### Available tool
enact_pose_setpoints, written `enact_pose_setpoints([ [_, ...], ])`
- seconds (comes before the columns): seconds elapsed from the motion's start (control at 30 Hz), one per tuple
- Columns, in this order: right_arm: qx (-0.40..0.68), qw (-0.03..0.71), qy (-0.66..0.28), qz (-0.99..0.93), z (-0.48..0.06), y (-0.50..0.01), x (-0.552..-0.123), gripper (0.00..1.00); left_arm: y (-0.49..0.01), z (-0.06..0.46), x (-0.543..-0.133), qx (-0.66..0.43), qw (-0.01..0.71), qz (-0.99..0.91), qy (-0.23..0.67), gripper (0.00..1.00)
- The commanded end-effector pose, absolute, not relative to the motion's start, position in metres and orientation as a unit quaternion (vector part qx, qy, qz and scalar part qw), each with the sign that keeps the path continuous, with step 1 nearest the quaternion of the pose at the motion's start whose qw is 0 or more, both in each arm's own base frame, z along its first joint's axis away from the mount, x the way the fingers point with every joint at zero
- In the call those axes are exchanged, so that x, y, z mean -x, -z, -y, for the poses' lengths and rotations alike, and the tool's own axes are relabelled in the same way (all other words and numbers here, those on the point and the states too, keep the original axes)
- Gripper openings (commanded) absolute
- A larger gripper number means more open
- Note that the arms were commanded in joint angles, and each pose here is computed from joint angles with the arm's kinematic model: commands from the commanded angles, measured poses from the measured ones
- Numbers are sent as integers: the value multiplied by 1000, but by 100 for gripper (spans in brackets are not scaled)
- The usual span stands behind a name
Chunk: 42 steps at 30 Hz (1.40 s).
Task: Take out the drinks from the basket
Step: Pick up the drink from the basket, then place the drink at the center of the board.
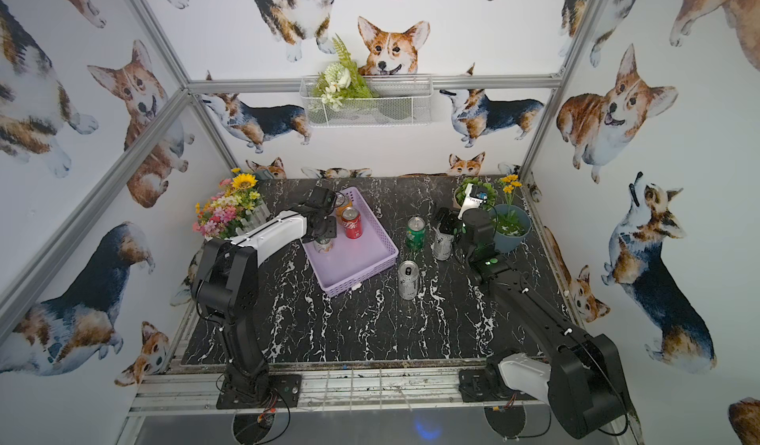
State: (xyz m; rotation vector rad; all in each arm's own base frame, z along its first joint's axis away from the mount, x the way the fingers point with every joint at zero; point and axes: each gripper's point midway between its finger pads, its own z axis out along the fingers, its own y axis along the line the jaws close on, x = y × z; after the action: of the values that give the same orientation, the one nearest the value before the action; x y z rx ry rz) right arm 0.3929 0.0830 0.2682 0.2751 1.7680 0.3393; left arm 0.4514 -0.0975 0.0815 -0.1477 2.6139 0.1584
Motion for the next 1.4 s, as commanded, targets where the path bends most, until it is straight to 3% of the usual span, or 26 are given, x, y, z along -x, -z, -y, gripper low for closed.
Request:
enact_pose_setpoints([
  [0.0,-122,631,-146,-752,-80,-280,-395,100,-81,99,-449,49,251,-965,-56,50],
  [0.1,-124,632,-147,-751,-80,-280,-396,100,-85,98,-450,49,254,-964,-59,35],
  [0.2,-123,630,-148,-753,-81,-279,-398,100,-102,97,-454,52,271,-959,-60,10],
  [0.27,-123,630,-148,-752,-81,-280,-399,100,-121,97,-457,56,292,-953,-60,0],
  [0.5,-126,633,-143,-751,-78,-283,-399,100,-204,141,-445,13,368,-930,0,0],
  [0.73,-133,638,-141,-745,-72,-286,-398,100,-241,226,-358,-138,364,-915,107,0],
  [0.93,-139,641,-144,-741,-69,-288,-397,100,-203,254,-289,-208,320,-916,125,0],
  [1.17,-142,640,-143,-742,-67,-289,-399,100,-155,293,-264,-256,307,-909,118,0],
  [1.37,-151,644,-140,-736,-58,-292,-396,100,-110,291,-257,-260,293,-915,95,0],
])
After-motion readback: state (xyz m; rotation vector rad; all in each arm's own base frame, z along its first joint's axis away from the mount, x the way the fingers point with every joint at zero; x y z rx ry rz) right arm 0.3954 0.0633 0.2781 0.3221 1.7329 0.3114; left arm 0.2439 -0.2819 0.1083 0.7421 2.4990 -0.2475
